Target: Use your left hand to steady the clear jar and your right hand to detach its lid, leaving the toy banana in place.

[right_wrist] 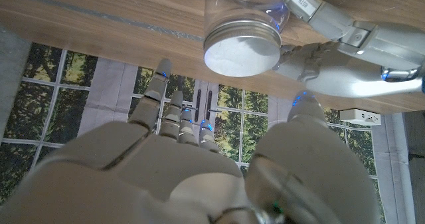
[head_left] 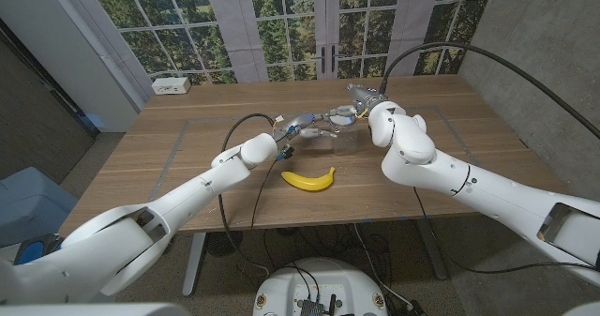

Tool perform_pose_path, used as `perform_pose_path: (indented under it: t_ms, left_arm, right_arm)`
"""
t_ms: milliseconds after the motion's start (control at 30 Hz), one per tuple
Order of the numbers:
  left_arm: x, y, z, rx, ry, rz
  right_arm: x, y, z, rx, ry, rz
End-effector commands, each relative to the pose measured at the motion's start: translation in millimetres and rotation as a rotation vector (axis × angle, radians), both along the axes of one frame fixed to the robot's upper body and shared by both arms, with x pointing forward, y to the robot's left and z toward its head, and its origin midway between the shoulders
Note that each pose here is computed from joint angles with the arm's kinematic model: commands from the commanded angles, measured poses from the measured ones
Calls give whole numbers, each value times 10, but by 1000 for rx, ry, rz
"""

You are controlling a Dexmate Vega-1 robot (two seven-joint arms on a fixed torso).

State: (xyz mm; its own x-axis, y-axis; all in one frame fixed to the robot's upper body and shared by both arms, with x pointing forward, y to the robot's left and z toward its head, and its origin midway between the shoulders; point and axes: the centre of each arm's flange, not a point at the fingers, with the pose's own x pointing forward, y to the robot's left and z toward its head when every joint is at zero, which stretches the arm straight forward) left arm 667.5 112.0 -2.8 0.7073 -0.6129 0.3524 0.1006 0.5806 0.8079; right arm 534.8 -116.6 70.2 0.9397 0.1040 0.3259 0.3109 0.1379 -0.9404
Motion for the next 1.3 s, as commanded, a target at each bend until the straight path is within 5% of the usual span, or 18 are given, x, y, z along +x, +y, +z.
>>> perform_pose_path:
  t_ms: [33,400,1300]
  left_arm:
    - [19,4,9,-2,-2,4]
    - [34,14,2,0,-7,8]
    - [97,3,28,4,-9,5]
  right_arm:
    - [24,102,14,-78,3,-85]
    - [107,217,-4,-148,86,-160]
    - [281,288,-77,-194,62,-159]
